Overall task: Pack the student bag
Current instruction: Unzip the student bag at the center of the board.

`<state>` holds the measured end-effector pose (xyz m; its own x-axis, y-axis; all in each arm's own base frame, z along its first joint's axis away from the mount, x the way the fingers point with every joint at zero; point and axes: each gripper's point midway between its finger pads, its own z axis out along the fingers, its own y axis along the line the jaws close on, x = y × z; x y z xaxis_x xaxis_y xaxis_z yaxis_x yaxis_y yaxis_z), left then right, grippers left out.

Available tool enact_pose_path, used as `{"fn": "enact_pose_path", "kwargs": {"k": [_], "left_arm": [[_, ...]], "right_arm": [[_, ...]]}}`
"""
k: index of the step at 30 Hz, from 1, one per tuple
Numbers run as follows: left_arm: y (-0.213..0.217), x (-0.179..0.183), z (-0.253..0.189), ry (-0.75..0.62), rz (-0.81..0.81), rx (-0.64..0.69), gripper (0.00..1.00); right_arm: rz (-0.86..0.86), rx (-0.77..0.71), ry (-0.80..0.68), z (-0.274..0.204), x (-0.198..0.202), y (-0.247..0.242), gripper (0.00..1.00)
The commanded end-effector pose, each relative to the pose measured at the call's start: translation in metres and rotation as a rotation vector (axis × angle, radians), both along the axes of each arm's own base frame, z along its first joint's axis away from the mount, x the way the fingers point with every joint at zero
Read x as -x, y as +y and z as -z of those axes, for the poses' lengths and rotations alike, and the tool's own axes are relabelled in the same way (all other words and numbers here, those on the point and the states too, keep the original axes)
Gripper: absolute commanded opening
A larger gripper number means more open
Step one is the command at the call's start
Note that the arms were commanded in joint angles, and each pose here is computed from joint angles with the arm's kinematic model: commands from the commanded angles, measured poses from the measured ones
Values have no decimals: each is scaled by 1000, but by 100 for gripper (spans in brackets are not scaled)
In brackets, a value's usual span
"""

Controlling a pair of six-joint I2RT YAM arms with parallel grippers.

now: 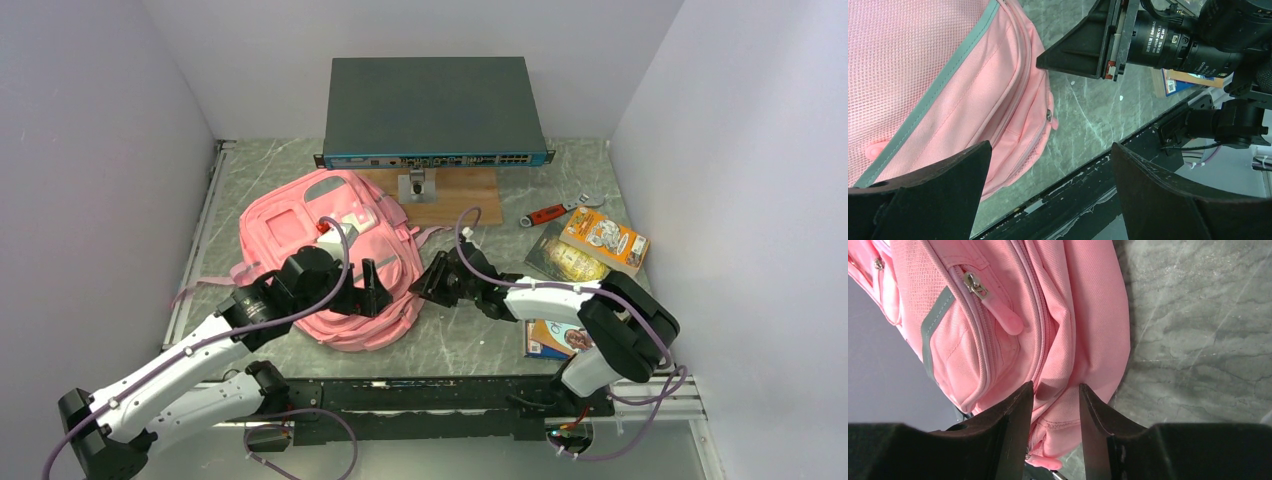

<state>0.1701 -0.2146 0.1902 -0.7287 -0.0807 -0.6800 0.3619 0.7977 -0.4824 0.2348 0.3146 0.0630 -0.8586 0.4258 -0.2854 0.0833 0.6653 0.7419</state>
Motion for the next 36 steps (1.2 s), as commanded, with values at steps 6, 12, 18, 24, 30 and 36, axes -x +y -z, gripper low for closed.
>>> {"fn": "enact_pose_path", "kwargs": {"k": [6,12,18,24,30,36], "left_arm": [[-9,-3,-13,-26,24,48,94],[-11,-3,-10,-18,28,40,93],[-13,-1,-1,4,35,43,92],[-18,6,-3,36,67,63,92],[-40,21,0,167,96,159,86],[-48,29,1,168,5,211,87]], "right_arm": [[8,-60,-80,-24,-20,16,42],[10,-66,-76,-17,-25,22,39],[18,-90,-88,-24,-30,27,21],[-2,-120,-129,-57,-28,28,0],[29,-174,-111,-88,-25,25,0],[95,-337,-85,-123,-27,31,0]]}}
